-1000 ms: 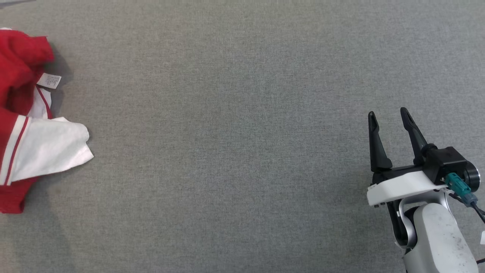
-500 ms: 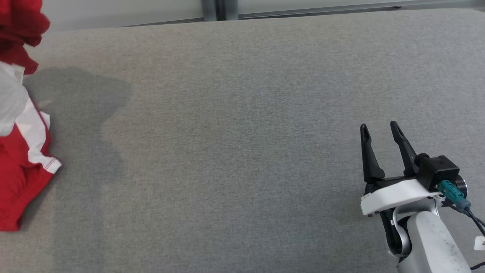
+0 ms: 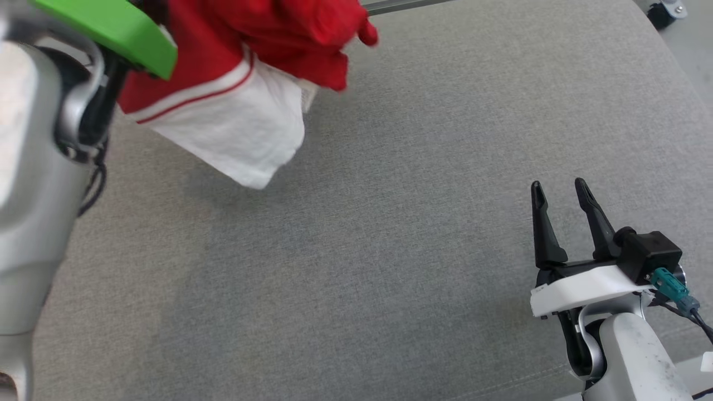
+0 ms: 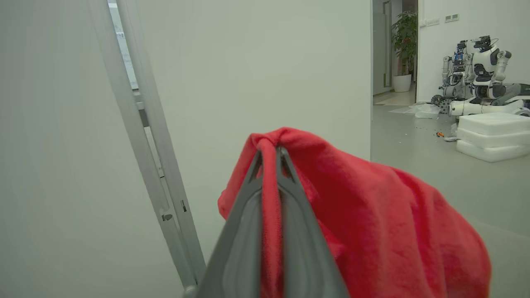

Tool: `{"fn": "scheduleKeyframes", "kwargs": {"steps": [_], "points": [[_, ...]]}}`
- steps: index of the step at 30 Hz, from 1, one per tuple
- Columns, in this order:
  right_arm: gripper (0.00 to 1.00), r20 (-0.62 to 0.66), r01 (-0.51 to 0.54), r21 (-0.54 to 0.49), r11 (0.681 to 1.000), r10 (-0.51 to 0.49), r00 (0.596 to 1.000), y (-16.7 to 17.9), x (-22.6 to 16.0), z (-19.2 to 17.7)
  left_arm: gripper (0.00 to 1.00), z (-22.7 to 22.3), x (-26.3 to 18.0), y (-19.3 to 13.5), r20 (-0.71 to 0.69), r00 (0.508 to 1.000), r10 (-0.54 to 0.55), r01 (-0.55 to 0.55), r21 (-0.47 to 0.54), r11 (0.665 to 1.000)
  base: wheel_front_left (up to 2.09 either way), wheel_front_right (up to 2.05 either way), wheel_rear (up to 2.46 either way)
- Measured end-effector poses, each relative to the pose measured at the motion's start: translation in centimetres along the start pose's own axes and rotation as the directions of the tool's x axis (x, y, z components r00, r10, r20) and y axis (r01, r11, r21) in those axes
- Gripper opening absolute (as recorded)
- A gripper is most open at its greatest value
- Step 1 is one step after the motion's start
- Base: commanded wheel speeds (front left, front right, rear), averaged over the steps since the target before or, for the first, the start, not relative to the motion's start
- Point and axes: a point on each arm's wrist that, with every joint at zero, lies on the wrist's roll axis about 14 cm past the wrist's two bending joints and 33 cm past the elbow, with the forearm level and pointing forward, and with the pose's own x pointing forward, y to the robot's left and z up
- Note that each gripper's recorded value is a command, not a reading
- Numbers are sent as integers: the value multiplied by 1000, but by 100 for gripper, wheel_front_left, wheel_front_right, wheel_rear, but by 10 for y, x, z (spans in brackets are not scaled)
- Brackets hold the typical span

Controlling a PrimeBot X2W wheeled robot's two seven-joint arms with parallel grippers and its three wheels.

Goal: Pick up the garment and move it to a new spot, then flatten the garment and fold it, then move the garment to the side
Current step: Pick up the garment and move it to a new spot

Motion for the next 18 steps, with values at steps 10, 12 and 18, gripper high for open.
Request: {"fn": "scheduleKeyframes", "kwargs": {"steps": [10,12,18], "points": [[100,-21,29,-3,1000,-29,999,-10,-4,-6,0,-115,-27,-87,-181,977,-113,67,-245,967,0,0,0],[100,-25,18,3,1000,-18,1000,-6,-3,-8,0,-140,-41,-96,-232,968,-101,31,-286,958,0,0,0],[100,-29,-3,9,1000,3,1000,2,1,-10,0,-199,-91,-142,-371,919,-135,-22,-391,920,0,0,0]]}}
